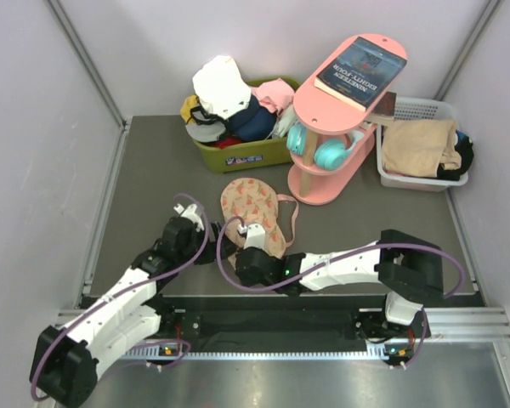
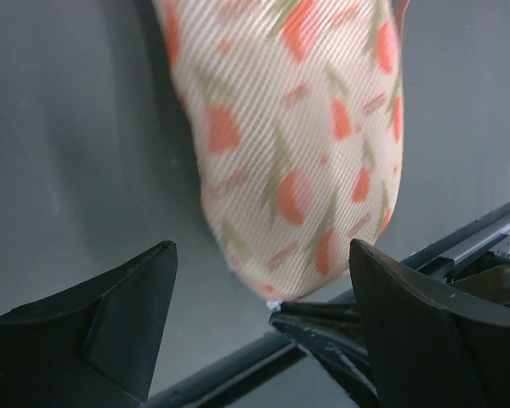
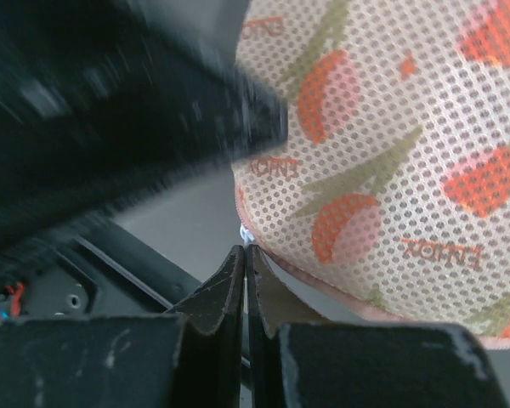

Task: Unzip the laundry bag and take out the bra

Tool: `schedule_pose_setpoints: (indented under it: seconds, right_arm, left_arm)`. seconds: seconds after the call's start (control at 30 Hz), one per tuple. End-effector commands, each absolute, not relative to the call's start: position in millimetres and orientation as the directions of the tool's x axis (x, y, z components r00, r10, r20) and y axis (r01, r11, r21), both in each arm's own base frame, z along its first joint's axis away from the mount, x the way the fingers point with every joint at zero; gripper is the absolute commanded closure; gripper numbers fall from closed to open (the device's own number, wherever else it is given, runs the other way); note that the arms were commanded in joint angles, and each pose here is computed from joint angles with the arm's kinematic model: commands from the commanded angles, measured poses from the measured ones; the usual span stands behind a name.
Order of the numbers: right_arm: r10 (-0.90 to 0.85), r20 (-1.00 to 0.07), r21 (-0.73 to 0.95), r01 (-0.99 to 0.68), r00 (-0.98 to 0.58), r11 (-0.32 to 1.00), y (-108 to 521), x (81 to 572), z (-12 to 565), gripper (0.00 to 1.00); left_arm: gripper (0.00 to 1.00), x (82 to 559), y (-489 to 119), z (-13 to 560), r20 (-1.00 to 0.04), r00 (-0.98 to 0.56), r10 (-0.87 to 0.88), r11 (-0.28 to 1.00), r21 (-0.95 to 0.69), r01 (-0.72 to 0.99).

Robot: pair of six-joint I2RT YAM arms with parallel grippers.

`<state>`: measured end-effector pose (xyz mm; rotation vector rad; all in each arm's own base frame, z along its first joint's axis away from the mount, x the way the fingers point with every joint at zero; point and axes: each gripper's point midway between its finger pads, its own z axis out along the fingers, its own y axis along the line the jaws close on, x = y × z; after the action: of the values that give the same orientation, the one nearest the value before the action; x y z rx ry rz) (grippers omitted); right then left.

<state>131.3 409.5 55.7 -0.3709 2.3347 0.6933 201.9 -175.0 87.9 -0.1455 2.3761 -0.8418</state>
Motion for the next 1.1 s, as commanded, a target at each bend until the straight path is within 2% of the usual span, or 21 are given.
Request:
schedule_pose_setpoints:
  seconds: [0.0, 0.17, 0.3, 0.5, 0.53, 0.8, 0.93, 1.0, 1.07]
  right_arm:
    - [-0.024, -0.708, 0.45, -0.478, -0.705, 0.755, 445, 133, 91, 1.0]
    - [-0.032, -0.709, 0.462, -0.498, -0.705, 0.734, 455, 131, 93, 1.0]
    - [-0.031, -0.705, 0.469, -0.498, -0.709, 0.73, 455, 129, 92, 1.0]
    - [-0.021, -0.701, 0.481, -0.494, -0.713, 0.724, 454, 129, 93, 1.0]
    - [-0.023, -0.701, 0.482, -0.497, -0.713, 0.722, 454, 128, 93, 1.0]
    - [-0.034, -0.693, 0.473, -0.49, -0.72, 0.733, 448, 127, 85, 1.0]
    - [-0.037, -0.682, 0.481, -0.486, -0.73, 0.73, 448, 124, 81, 1.0]
    - [-0.037, -0.677, 0.483, -0.482, -0.735, 0.732, 447, 124, 79, 1.0]
    - [-0.042, -0.673, 0.477, -0.477, -0.738, 0.738, 444, 124, 76, 1.0]
  left_arm:
    - [0.15, 179, -167, 66, -0.412, -0.824, -0.389, 0.757, -0.653, -0.03]
    - [0.19, 185, -171, 75, -0.405, -0.768, -0.496, 0.67, -0.741, -0.042]
    - [0.27, 190, -173, 75, -0.402, -0.751, -0.524, 0.65, -0.758, -0.048]
    - [0.5, 201, -174, 72, -0.414, -0.732, -0.541, 0.651, -0.757, -0.054]
    - [0.57, 202, -174, 70, -0.409, -0.737, -0.539, 0.655, -0.753, -0.062]
    - [0.81, 220, -174, 82, -0.467, -0.709, -0.529, 0.689, -0.724, -0.037]
    - [0.87, 224, -173, 83, -0.482, -0.707, -0.517, 0.705, -0.708, -0.034]
    - [0.95, 226, -174, 86, -0.487, -0.705, -0.516, 0.707, -0.707, -0.028]
    - [0.99, 229, -174, 87, -0.497, -0.701, -0.512, 0.713, -0.701, -0.023]
